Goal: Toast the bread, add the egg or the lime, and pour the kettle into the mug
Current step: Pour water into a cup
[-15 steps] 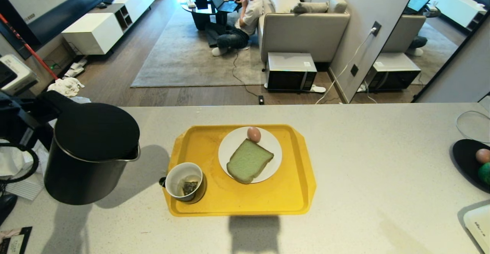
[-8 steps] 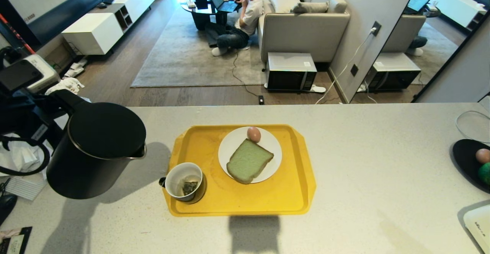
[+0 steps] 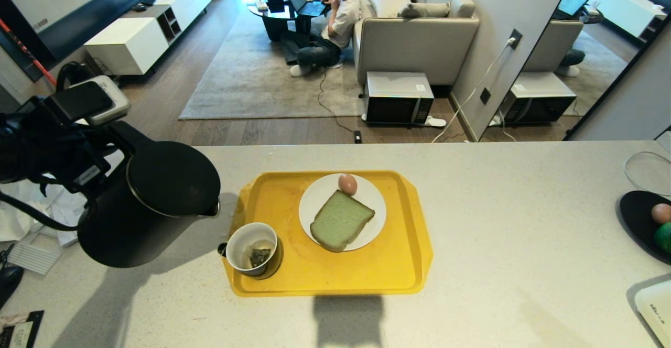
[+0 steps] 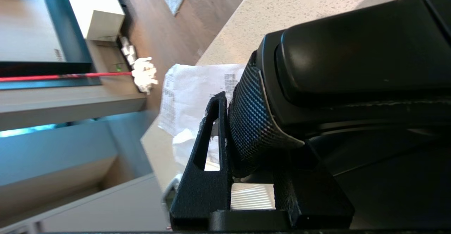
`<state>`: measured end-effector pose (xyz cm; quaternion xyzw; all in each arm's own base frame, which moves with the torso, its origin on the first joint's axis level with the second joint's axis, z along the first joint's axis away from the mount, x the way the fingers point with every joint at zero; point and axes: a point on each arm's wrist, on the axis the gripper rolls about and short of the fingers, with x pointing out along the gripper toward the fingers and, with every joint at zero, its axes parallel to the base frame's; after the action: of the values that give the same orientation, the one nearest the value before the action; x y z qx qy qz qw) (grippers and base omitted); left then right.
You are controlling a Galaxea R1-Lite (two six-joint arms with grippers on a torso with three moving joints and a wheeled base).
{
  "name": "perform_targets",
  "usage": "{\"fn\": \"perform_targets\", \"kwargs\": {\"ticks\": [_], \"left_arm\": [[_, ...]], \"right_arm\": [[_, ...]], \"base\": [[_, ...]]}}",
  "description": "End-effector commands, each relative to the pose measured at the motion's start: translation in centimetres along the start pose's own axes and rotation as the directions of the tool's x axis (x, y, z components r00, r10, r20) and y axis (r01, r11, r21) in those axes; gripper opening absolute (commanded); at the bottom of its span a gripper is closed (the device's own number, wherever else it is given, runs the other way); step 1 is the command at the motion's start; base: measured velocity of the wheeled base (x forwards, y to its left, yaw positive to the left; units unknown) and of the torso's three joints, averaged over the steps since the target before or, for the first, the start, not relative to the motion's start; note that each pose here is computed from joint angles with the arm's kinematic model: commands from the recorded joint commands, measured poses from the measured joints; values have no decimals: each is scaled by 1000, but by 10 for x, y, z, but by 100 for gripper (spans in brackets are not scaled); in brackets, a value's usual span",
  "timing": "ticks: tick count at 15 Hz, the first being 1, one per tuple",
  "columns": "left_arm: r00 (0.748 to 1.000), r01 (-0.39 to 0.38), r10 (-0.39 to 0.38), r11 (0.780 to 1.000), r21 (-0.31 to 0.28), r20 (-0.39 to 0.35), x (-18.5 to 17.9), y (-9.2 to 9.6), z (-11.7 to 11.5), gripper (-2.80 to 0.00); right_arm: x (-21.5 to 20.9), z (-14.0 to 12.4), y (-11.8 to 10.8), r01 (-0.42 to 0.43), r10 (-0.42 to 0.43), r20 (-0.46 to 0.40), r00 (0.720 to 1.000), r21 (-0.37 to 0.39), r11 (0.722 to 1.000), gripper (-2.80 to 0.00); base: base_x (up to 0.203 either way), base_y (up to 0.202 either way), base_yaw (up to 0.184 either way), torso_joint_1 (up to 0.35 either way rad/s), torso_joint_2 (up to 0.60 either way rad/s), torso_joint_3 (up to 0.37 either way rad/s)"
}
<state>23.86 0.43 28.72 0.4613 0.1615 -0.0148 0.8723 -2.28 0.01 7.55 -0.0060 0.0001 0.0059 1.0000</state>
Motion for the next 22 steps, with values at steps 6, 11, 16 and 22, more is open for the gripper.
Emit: {"fn": "perform_targets", "kwargs": {"ticks": [6,11,16,22], "left_arm": [[1000,-10,11,997,72,-17,7,-10,21,-280],[999,-21,26,993,118,-39,12,-20,36,-280],[998,-26,36,985,170,-59,14,-32,50,-280],[994,-47,75,952,303,-84,13,-32,58,-280]], "right_arm": [[0,0,0,-1,1,-1,1000,0,1000,-280],[0,0,0,-1,1,-1,1000,0,1000,-280],[0,0,0,-1,1,-1,1000,0,1000,-280],[0,0,0,-2,2,-1,1000,0,1000,-280]], "base": [[0,0,0,0,0,0],[0,0,0,0,0,0],[0,0,0,0,0,0],[0,0,0,0,0,0]]}}
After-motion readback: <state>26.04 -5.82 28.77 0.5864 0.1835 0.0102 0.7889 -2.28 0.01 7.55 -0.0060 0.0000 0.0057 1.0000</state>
